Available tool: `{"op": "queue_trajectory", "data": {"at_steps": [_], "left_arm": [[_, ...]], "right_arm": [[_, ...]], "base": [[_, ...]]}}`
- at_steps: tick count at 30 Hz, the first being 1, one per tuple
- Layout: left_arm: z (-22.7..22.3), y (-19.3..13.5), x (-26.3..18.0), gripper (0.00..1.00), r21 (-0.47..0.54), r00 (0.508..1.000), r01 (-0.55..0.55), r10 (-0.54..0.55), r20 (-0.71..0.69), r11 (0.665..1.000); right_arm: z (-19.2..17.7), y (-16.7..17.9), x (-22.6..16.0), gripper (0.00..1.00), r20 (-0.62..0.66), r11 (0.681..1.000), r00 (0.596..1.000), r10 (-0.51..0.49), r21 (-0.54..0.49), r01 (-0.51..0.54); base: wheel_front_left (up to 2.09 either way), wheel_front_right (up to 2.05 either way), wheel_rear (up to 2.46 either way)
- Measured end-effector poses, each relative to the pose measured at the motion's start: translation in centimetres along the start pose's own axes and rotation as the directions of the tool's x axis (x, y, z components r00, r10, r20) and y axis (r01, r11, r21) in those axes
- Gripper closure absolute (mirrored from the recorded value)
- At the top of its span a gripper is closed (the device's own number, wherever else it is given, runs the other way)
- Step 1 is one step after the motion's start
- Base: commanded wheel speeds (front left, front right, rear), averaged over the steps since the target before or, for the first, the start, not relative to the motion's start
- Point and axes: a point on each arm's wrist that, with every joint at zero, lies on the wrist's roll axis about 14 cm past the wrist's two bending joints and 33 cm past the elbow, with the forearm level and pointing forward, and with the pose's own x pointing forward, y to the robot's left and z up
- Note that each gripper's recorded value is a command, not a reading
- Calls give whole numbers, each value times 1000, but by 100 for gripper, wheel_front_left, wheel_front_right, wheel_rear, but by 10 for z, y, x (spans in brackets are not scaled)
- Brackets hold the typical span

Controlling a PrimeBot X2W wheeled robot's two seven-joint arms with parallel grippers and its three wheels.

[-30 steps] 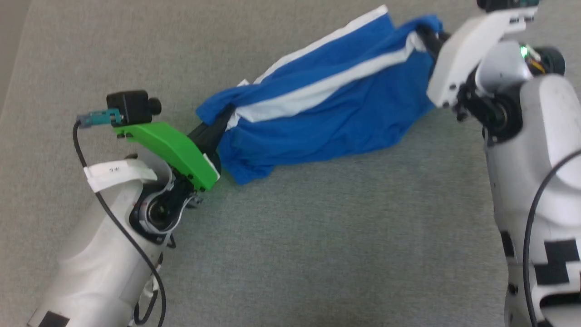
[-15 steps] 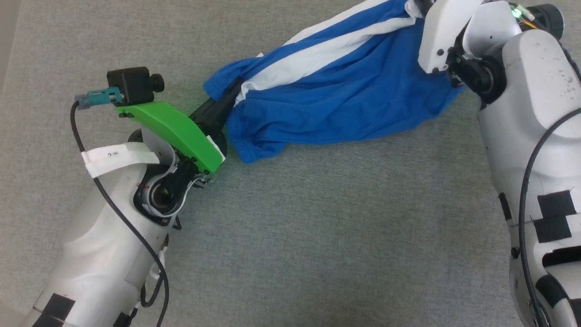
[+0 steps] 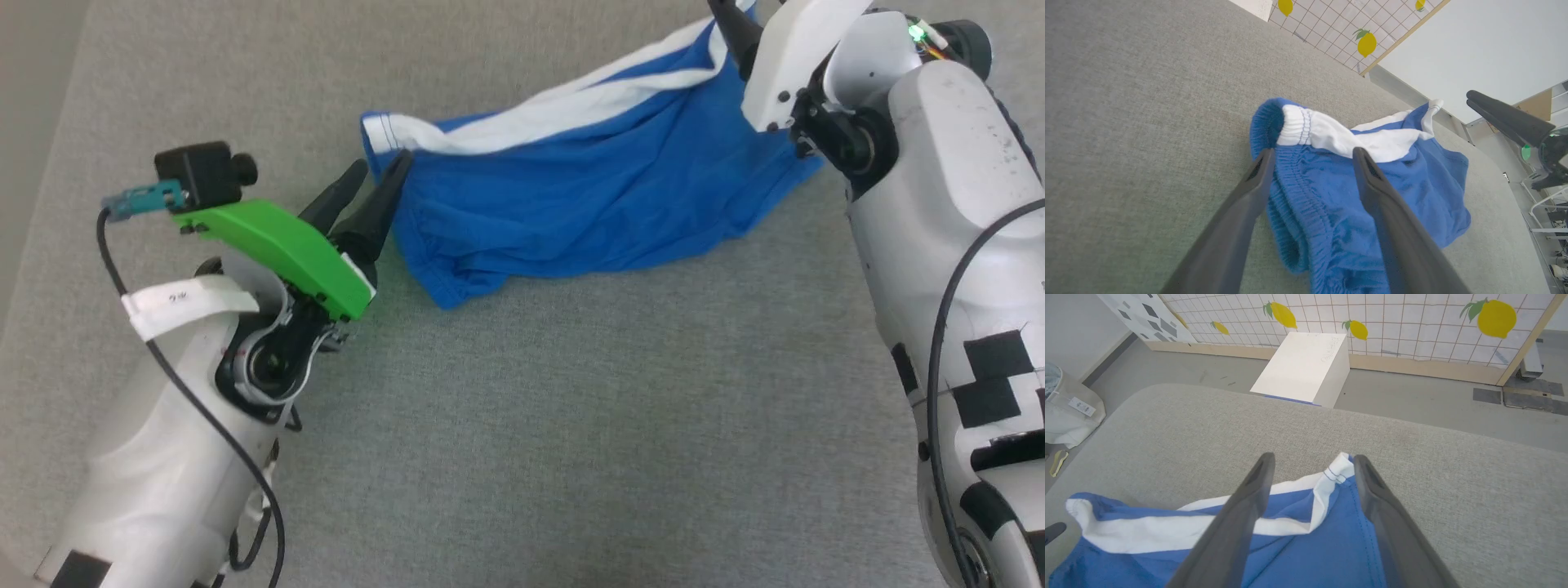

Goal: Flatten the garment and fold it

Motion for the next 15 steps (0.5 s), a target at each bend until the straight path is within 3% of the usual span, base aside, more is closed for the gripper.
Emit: {"op": "queue_trajectory", "data": {"at_steps": [7,15], "left_arm": [[43,-20,-33,0,137,981,8,-34,192,991],[64,-21,-83,0,352,924,-113,-32,380,929]], "right_arm": [[44,11,-39,0,182,1000,983,10,-19,-7],[43,-4,-98,0,317,999,948,-22,-22,30]], "base": [[0,0,0],[0,0,0]]}}
